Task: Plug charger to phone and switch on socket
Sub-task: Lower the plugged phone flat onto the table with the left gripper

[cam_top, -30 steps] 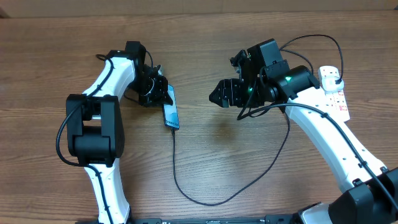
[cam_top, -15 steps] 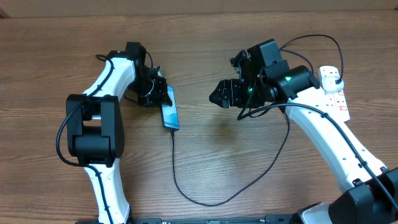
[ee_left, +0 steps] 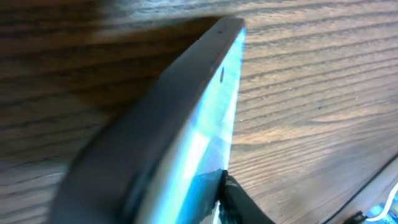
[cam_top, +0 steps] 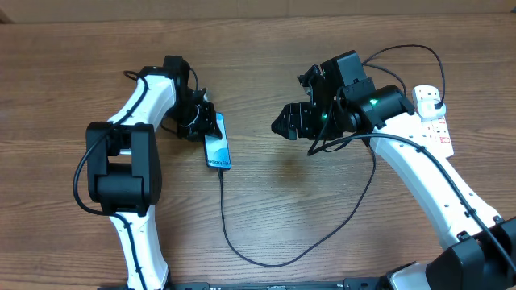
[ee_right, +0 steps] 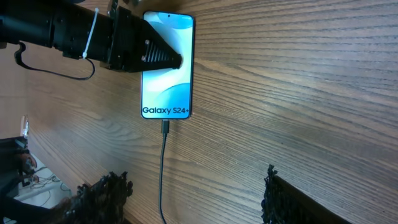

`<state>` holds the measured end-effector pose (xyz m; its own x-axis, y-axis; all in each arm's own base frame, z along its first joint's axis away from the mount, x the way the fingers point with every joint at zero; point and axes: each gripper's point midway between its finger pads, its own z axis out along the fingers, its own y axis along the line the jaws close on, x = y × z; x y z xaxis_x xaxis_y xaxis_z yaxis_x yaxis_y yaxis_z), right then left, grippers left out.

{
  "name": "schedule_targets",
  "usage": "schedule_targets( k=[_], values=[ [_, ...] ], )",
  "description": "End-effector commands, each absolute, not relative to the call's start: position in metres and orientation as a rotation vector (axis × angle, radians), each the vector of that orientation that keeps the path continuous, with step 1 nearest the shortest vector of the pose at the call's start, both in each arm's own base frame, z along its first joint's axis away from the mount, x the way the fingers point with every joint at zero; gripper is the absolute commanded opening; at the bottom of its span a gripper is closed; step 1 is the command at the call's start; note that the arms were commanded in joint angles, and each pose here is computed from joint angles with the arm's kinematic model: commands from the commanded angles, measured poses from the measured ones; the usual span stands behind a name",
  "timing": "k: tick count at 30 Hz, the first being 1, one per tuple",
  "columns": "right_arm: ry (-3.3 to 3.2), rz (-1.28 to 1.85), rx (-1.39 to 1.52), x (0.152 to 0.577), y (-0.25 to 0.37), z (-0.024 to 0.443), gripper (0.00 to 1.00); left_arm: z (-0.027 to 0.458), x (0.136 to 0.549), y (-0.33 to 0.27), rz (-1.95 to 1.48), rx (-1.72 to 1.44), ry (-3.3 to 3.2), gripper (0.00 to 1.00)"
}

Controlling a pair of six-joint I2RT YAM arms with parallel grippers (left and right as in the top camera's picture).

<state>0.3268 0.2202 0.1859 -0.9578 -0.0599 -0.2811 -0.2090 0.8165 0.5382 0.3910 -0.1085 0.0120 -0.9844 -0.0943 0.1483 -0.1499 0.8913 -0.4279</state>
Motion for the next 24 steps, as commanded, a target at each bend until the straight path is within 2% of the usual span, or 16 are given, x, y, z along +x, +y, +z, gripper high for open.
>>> schedule_targets(
  k=[1, 24],
  values=[
    [2.701, 0.854, -0.222, 0.331, 0.219, 0.201, 0.72, 0.0, 0.382, -0.097, 0.542, 0.202, -2.941, 0.3],
    [2.715, 0.851, -0.219, 0.328, 0.218, 0.199, 0.72, -0.005, 0.379, -0.08, 0.387, 0.202, -2.961, 0.44]
  ],
)
